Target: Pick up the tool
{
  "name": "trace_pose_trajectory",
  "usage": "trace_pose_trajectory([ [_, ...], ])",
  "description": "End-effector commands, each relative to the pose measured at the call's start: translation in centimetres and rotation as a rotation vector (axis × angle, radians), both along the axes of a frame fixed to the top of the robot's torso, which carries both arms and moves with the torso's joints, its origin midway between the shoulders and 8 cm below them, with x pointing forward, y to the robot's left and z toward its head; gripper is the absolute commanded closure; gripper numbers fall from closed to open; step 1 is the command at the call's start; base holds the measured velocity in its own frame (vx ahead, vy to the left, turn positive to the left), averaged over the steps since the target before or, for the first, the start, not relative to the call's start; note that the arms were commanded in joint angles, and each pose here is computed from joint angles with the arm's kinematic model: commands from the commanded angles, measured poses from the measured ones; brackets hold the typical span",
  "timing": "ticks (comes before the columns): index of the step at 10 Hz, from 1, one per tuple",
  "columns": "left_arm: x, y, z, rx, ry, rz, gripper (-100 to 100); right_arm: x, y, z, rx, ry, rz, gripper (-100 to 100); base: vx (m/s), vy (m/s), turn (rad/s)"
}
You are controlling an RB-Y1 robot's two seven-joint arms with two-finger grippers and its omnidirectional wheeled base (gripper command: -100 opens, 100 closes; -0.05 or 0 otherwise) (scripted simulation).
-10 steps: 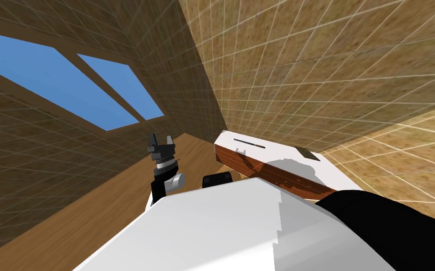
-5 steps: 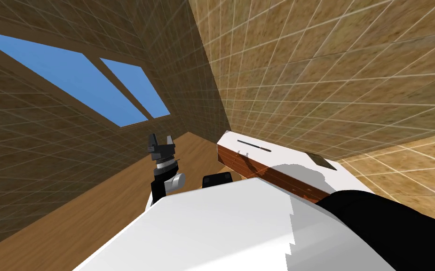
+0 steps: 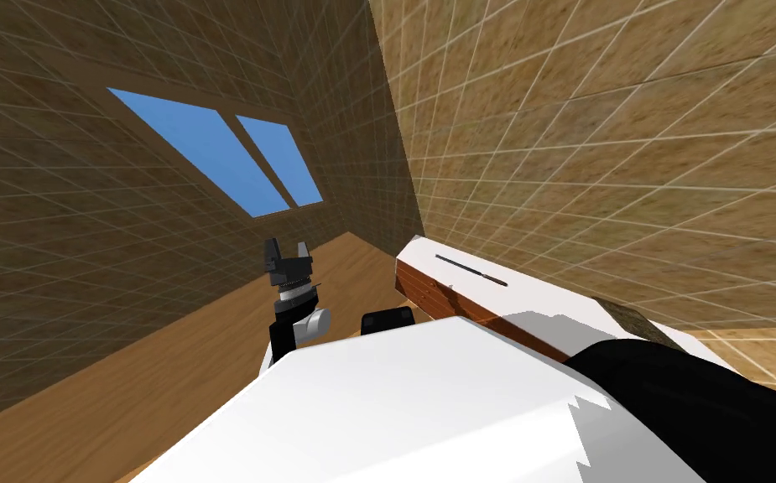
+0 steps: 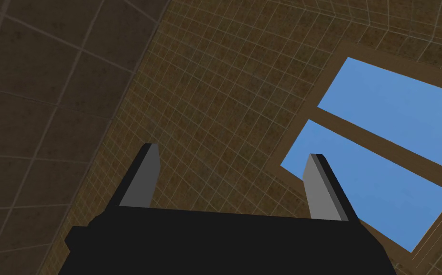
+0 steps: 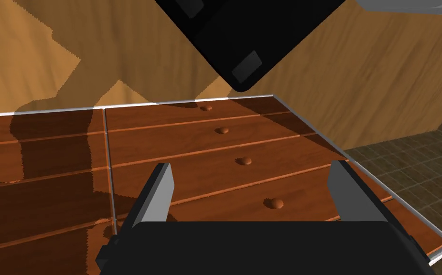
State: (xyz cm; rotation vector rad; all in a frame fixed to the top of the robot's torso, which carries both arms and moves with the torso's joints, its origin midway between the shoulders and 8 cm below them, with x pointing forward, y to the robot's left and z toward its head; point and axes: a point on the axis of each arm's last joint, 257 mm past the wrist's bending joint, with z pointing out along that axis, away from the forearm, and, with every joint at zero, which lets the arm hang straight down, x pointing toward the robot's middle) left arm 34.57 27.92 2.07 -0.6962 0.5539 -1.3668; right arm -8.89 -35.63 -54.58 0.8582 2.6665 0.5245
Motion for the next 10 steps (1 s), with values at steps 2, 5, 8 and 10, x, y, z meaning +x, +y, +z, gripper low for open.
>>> trace_pose_trajectory([
  [2,0.0,0.0,0.0,0.000,0.000,0.000,0,-2.6,-2.3,-0.2,-0.041,0.053,0.033,-100,0.033,0.003,0.048],
  [5,0.0,0.0,0.0,0.000,0.000,0.000,0,-6.1,-5.3,0.2,-0.094,0.121,0.099,-100,0.025,0.007,0.185],
  [8,0.0,0.0,0.0,0.000,0.000,0.000,0,-11.4,-11.1,2.0,-0.184,0.232,0.234,-100,0.055,-0.005,0.237],
  [10,0.0,0.0,0.0,0.000,0.000,0.000,0,-11.8,-11.6,2.1,-0.191,0.240,0.234,-100,0.041,-0.007,0.079],
])
